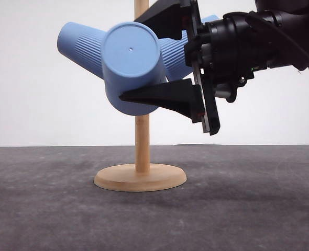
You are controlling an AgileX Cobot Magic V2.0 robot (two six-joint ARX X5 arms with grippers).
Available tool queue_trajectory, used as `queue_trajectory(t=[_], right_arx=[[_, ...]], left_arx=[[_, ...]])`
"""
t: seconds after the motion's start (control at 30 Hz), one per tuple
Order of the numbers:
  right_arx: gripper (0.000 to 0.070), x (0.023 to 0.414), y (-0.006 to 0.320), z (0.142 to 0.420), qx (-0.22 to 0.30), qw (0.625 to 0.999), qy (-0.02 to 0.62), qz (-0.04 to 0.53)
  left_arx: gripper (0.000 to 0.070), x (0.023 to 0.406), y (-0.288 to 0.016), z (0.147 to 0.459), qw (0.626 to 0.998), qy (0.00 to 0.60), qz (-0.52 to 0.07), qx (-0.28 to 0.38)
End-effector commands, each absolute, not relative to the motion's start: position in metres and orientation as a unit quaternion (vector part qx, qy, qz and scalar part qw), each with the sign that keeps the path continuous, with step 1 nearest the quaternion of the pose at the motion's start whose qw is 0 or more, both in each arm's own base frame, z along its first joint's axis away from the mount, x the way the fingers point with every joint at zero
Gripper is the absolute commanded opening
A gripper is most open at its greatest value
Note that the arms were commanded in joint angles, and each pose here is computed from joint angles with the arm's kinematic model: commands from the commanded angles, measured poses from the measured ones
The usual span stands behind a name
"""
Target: Place three cups
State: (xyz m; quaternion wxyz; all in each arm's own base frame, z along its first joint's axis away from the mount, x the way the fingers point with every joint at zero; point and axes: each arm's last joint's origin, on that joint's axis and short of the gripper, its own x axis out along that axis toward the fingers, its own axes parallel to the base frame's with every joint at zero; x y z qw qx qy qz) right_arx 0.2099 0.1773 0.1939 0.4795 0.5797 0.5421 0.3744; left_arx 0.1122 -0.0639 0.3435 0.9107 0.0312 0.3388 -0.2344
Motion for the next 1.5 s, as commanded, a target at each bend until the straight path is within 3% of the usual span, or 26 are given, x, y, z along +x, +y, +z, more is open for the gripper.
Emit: queue_trajectory(t=[0.0, 0.63, 0.77, 1.0, 1.13, 1.47], right_arx=[[0.0372, 0.212, 0.176, 0.195, 0.586, 0.476, 0.541, 0.37], [0.0379, 0.231, 0.176, 0.188, 0.6, 0.481, 0.536, 0.348], [0.043, 0.234, 0.177, 0.187, 0.6, 0.482, 0.535, 0.349], [0.0442, 0.236, 0.177, 0.187, 0.605, 0.487, 0.524, 0.35], [0.0531, 0.237, 0.176, 0.189, 0.605, 0.488, 0.519, 0.355], [0.0553, 0.237, 0.176, 0.19, 0.6, 0.484, 0.523, 0.364]], left_arx=[[0.0516, 0.113, -0.065, 0.345, 0.911, 0.335, -0.238, 0.036], [0.0516, 0.113, -0.064, 0.343, 0.91, 0.34, -0.236, 0.035], [0.0516, 0.113, -0.065, 0.343, 0.909, 0.341, -0.236, 0.035], [0.0516, 0.113, -0.065, 0.343, 0.909, 0.342, -0.234, 0.03], [0.0516, 0.113, -0.065, 0.343, 0.909, 0.343, -0.234, 0.028], [0.0516, 0.113, -0.065, 0.343, 0.909, 0.343, -0.233, 0.028]])
